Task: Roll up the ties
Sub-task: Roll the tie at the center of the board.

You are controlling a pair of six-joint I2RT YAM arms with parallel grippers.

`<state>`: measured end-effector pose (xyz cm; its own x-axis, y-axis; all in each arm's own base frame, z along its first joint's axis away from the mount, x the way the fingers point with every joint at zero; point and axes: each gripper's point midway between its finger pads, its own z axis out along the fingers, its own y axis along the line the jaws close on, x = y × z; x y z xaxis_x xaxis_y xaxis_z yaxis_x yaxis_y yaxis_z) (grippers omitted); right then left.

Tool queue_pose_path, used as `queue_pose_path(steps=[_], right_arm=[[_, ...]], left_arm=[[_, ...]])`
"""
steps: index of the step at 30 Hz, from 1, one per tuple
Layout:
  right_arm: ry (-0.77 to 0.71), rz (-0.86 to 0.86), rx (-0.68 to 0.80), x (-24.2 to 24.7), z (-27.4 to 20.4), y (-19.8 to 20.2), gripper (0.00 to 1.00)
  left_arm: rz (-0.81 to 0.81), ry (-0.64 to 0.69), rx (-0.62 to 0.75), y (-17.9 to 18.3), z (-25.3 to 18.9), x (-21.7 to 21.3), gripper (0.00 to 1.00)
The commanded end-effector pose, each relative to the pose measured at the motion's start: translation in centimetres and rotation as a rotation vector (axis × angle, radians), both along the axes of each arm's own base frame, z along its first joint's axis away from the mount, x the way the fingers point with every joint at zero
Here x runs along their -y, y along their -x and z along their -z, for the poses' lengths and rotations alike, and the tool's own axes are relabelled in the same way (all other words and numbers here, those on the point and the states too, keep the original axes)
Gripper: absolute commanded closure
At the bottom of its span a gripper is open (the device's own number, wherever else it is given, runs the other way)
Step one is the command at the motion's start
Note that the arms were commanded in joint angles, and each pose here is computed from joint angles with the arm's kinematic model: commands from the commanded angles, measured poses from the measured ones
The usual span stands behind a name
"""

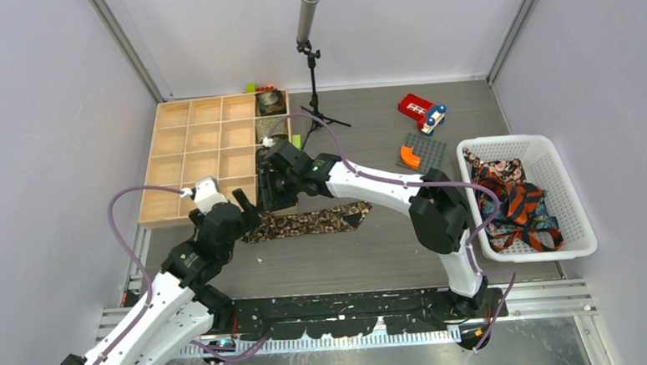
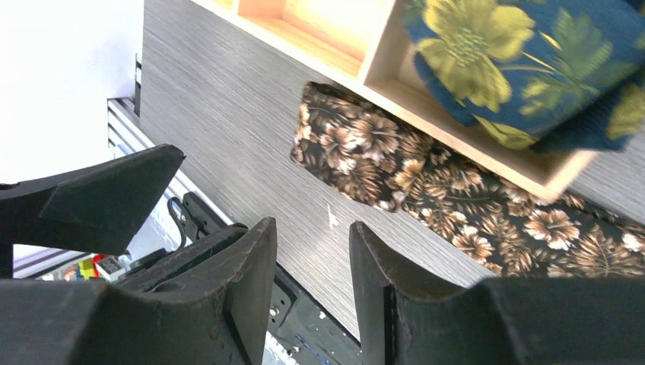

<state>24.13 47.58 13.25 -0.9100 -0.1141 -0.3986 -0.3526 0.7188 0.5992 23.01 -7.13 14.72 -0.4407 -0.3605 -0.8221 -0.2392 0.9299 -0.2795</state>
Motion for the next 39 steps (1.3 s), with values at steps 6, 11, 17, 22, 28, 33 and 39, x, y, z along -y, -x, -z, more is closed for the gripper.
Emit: queue_pose_path(steps=[6, 11, 17, 22, 28, 33, 39], right_arm=[[0.064, -0.055, 0.054, -3.6, 0.8, -0.3, 0.63], [0.097, -0.071, 0.033, -4.0, 3.2, -0.3, 0.71], [0.146, -0.065, 0.040, -3.0, 4.9, -0.4, 0.75], [0.170, -0.060, 0.053, -2.0, 5.2, -0.3, 0.78], [0.198, -0.041, 0.068, -0.8, 5.5, -0.5, 0.79], [0.209, -0.029, 0.061, 0.1, 6.2, -0.6, 0.81], [0.200, -0.015, 0.046, 0.8, 6.7, -0.6, 0.81]], left_arm=[[-0.074, 0.015, -0.076, 1.5, 1.9, -3.6, 0.14], [-0.083, 0.040, -0.101, 1.6, 2.6, -4.1, 0.15], [-0.066, 0.054, -0.136, 1.4, 3.7, -3.7, 0.16], [-0.055, 0.061, -0.157, 1.2, 4.3, -3.4, 0.18], [-0.044, 0.094, -0.194, 1.0, 5.4, -3.0, 0.17], [0.009, 0.162, -0.229, 0.5, 6.4, -1.8, 0.15], [0.097, 0.290, -0.259, -0.4, 8.4, 0.1, 0.18]])
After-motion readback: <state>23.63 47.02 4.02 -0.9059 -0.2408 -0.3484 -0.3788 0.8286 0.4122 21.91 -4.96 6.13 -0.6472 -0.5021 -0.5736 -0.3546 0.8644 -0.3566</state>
